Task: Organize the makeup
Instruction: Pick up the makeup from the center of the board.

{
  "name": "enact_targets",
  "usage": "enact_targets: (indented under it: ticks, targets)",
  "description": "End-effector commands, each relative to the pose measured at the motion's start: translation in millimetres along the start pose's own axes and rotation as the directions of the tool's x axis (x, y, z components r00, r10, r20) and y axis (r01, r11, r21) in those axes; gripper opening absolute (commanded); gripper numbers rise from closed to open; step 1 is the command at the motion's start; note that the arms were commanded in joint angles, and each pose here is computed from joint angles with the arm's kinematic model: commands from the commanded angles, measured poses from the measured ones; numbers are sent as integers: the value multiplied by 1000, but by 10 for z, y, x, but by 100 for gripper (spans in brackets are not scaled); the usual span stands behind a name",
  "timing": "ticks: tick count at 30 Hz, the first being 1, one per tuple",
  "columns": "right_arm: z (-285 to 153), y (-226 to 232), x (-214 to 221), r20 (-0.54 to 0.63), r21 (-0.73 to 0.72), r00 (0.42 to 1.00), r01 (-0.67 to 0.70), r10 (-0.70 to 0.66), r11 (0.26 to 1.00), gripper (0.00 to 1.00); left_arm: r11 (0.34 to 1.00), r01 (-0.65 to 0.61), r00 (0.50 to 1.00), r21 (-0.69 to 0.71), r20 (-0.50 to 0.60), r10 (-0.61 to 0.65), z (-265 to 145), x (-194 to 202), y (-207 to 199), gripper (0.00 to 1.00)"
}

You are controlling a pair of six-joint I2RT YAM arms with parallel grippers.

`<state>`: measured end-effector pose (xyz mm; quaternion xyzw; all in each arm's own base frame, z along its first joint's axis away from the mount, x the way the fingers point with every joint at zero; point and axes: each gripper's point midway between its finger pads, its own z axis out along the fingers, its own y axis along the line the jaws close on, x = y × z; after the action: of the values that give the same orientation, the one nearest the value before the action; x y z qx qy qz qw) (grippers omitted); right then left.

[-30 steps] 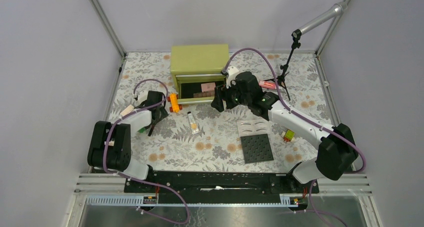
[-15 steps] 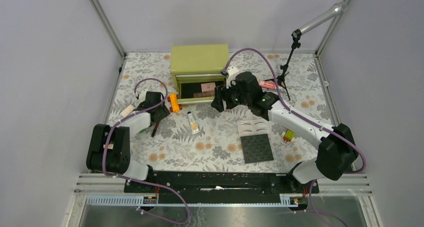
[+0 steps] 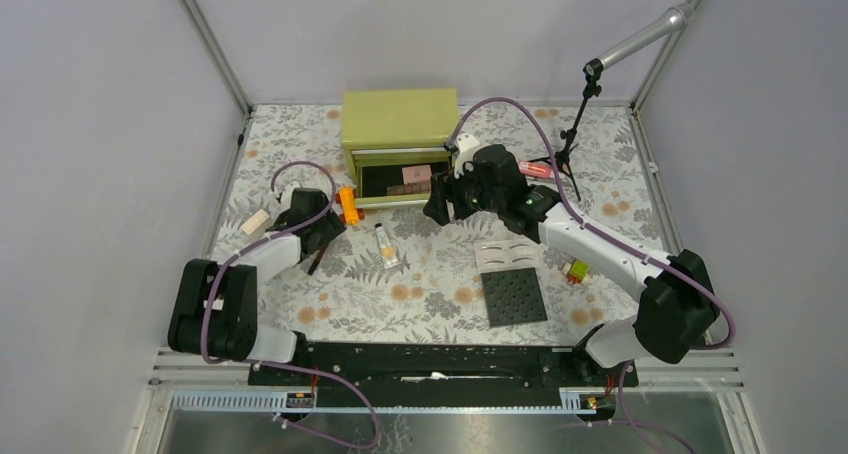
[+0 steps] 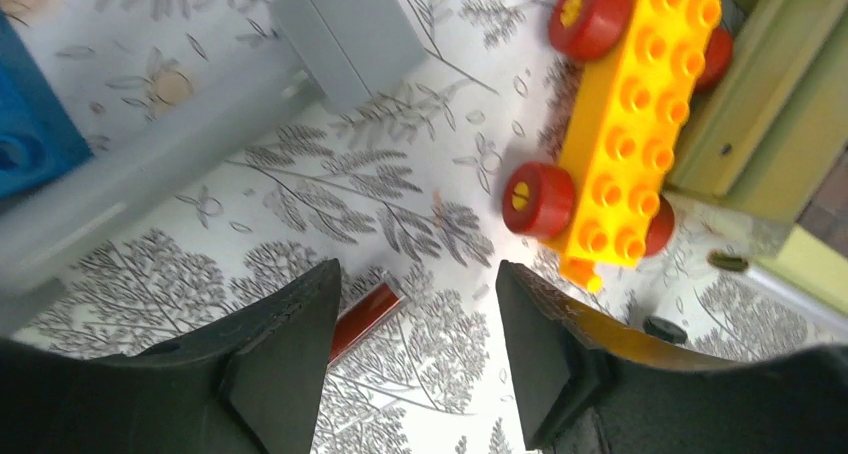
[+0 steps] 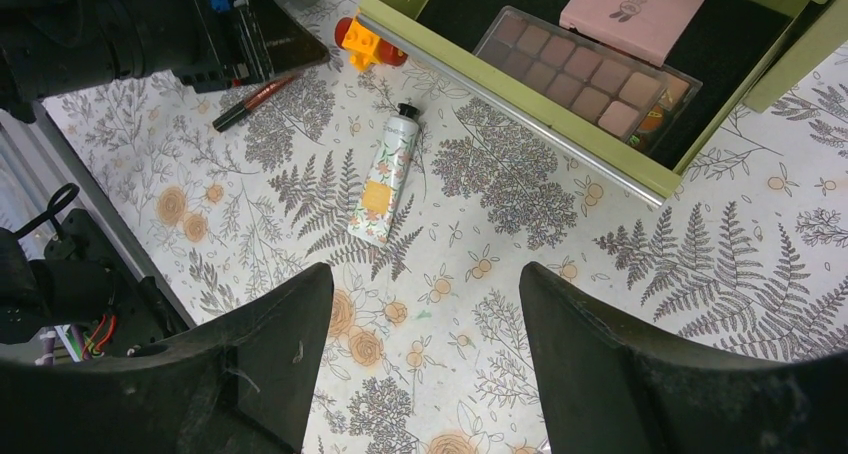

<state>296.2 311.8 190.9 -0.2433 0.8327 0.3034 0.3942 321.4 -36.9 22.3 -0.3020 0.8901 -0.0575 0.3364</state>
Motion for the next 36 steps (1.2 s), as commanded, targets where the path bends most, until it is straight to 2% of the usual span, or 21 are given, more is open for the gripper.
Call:
enact_targets:
  ticks: [1, 13, 16, 21, 28, 32, 36]
  targets:
    - [-122, 103, -167, 63, -21, 998, 14, -13, 1000, 76, 997, -29, 955, -66, -296, 8, -200, 885, 315, 63]
    - [-171, 152, -186, 83, -44, 997, -8, 12, 999, 79, 993, -92, 933, -74, -355, 60, -418, 1202, 421, 65]
    - [-180, 153, -192, 87, -43, 996, -10, 13, 999, 80, 990, -109, 936, -92, -346, 71, -418, 1202, 426, 69]
    - [-178, 138, -192, 89, -34, 996, -14, 17, 999, 80, 995, -64, 959, -73, -279, 42, -441, 1046, 318, 73]
    - [-146, 102, -139, 75, -19, 997, -30, 31, 999, 81, 992, -106, 976, -63, -198, 92, -479, 712, 157, 76]
    - [-74, 50, 5, 31, 6, 994, -103, 103, 995, 81, 991, -119, 977, -64, -184, 105, -491, 655, 137, 77]
    - [39, 74, 217, -7, -17, 979, -206, 206, 978, 81, 989, -147, 970, 7, -196, 145, -530, 678, 45, 74]
